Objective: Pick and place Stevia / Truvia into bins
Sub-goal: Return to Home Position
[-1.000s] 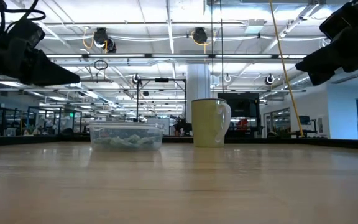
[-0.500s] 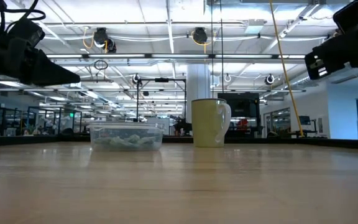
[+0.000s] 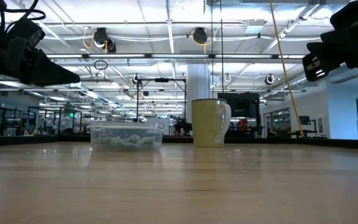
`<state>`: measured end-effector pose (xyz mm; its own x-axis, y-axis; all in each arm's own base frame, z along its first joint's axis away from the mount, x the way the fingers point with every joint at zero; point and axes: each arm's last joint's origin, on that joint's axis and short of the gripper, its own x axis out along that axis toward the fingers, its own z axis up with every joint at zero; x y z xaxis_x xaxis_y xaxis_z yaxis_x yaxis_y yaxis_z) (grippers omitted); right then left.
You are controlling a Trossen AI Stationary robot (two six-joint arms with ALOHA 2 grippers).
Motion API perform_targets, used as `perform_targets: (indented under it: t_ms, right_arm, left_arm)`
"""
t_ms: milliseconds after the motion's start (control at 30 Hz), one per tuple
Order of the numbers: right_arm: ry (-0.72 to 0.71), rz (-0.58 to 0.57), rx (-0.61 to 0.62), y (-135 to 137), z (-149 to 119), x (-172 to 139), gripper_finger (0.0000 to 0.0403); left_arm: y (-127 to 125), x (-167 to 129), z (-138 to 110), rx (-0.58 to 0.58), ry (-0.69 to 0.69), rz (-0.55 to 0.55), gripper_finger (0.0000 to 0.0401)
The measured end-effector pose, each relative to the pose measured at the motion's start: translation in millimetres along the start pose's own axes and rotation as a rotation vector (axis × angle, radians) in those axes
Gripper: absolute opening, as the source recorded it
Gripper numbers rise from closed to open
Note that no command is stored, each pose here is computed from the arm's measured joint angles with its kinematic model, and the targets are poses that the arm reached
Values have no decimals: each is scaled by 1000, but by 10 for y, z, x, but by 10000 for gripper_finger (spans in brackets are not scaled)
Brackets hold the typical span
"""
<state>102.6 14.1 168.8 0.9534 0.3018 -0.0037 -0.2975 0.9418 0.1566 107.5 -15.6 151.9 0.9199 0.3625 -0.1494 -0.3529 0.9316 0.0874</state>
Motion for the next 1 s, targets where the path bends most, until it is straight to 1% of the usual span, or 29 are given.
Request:
perform_targets:
  t_ms: [167,1000]
  right_arm:
    - [2,2,42,1,-2,0,105]
    - [-1,3,40,1,0,0,105]
  left_arm:
    - [0,0,1,0,-1,0,129]
    - [0,0,2,-2,-2,0,129]
